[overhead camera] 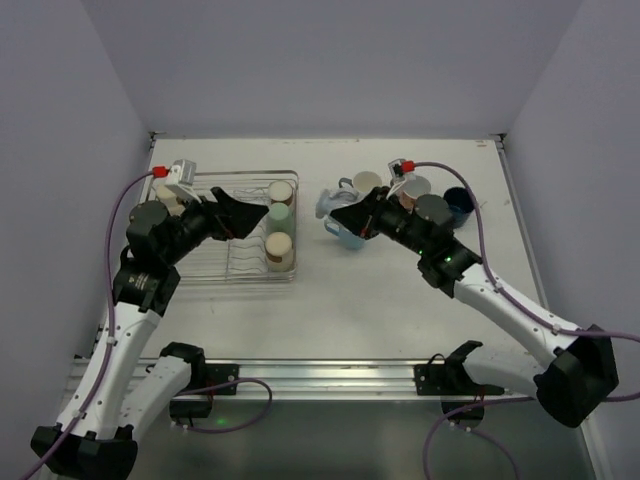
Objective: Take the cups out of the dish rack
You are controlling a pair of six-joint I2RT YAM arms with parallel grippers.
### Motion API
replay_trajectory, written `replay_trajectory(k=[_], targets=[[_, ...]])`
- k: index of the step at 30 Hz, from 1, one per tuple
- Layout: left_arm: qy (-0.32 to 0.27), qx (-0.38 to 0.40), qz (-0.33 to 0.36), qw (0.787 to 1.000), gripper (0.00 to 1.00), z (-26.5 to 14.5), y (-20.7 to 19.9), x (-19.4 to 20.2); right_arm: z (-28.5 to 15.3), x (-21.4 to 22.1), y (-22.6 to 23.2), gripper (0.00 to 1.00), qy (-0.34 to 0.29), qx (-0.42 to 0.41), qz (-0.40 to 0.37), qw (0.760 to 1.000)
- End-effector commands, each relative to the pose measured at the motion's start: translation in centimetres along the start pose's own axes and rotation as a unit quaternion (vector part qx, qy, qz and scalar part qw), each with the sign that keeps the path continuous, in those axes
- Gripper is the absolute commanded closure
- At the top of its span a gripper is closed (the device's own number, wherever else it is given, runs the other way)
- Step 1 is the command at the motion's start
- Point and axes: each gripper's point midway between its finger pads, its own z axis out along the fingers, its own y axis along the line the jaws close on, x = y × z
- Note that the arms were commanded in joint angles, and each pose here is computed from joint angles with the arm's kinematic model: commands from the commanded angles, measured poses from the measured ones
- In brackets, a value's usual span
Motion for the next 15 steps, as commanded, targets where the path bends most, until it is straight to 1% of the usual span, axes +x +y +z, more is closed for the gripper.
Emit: replay_trajectory(k=[1,2,4,6,8,9,10,15], targets=[[0.020,-0.101,0.102,0.989,0.00,-1.5,4.1,0.6,-3.9,-4.3,-5.1,1.00,0.009,0.174,-0.098,0.980],[0.028,-0.123,0.108,0.986,0.00,-1.8,5.3,1.2,-5.2,-3.3,-7.8,1.00,0.041,0.235,-0.095,0.967],[0.020,-0.163,0.130,0.978,0.00,-2.3,7.0,1.1,-6.7,-4.2,-10.4,1.00,0.051,0.294,-0.111,0.948],[0.024,-0.181,0.138,0.973,0.00,-2.5,8.2,1.7,-7.6,-3.1,-13.4,1.00,0.088,0.345,-0.105,0.929],[0.026,-0.200,0.143,0.969,0.00,-2.7,9.5,2.3,-8.0,-2.7,-15.3,1.00,0.108,0.373,-0.109,0.915],[0.024,-0.205,0.148,0.967,0.00,-2.8,9.8,2.4,-8.2,-2.4,-16.8,1.00,0.121,0.402,-0.110,0.901],[0.023,-0.218,0.150,0.964,0.00,-2.9,10.4,2.6,-8.3,-2.4,-17.6,1.00,0.128,0.415,-0.114,0.894],[0.016,-0.244,0.160,0.956,0.00,-3.7,12.5,3.9,-6.9,-0.8,-21.4,1.00,0.189,0.446,-0.108,0.868]])
